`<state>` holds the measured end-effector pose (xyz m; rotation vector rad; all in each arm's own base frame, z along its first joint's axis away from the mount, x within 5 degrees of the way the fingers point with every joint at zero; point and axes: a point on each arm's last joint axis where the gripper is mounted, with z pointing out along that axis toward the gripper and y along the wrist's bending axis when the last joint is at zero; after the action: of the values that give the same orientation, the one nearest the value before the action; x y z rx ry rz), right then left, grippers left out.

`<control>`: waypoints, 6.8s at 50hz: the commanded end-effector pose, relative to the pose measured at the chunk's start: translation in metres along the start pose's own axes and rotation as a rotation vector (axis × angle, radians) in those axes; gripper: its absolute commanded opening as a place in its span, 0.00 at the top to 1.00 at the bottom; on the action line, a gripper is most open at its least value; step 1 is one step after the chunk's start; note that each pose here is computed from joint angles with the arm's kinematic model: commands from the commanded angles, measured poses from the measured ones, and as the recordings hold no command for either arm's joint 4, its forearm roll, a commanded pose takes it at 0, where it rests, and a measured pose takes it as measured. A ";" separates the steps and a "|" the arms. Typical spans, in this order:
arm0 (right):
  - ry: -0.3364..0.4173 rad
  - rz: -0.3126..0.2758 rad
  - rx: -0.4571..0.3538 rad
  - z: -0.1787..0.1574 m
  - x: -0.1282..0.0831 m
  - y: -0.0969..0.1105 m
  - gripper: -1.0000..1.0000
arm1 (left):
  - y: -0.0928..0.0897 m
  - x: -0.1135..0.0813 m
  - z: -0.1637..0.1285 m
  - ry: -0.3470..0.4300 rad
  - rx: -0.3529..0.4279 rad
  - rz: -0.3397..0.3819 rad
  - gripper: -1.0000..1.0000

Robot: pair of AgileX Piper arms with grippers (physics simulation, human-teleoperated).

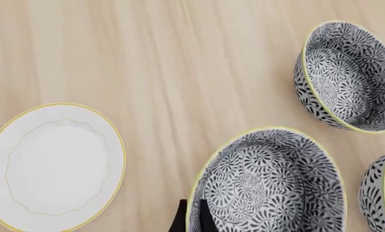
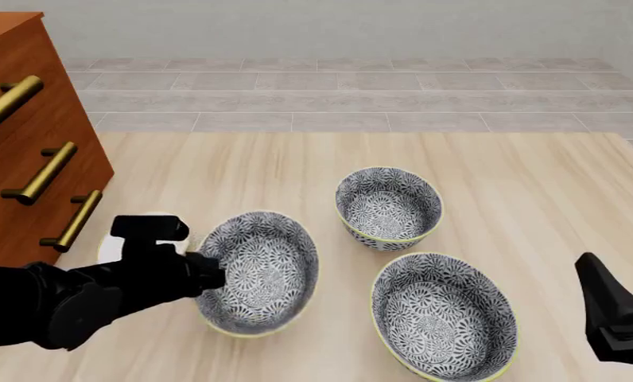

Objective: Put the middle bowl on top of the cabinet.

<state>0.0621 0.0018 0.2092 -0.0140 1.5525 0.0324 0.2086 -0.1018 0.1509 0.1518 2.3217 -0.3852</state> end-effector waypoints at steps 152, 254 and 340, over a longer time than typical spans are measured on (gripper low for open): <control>-0.006 -0.001 0.008 -0.001 0.000 0.000 0.00 | 0.001 -0.151 -0.199 -0.478 -0.100 0.009 1.00; -0.014 0.006 0.005 -0.002 -0.001 0.000 0.00 | 0.037 -0.231 -0.274 -0.626 -0.332 -0.242 1.00; 0.004 0.004 0.001 0.001 0.000 0.000 0.00 | 0.113 -0.268 -0.273 -0.714 -0.507 -0.539 1.00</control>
<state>0.0635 0.0017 0.2094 -0.0085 1.5541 0.0335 0.2323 0.0852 0.4964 -0.7180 1.6624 -0.0759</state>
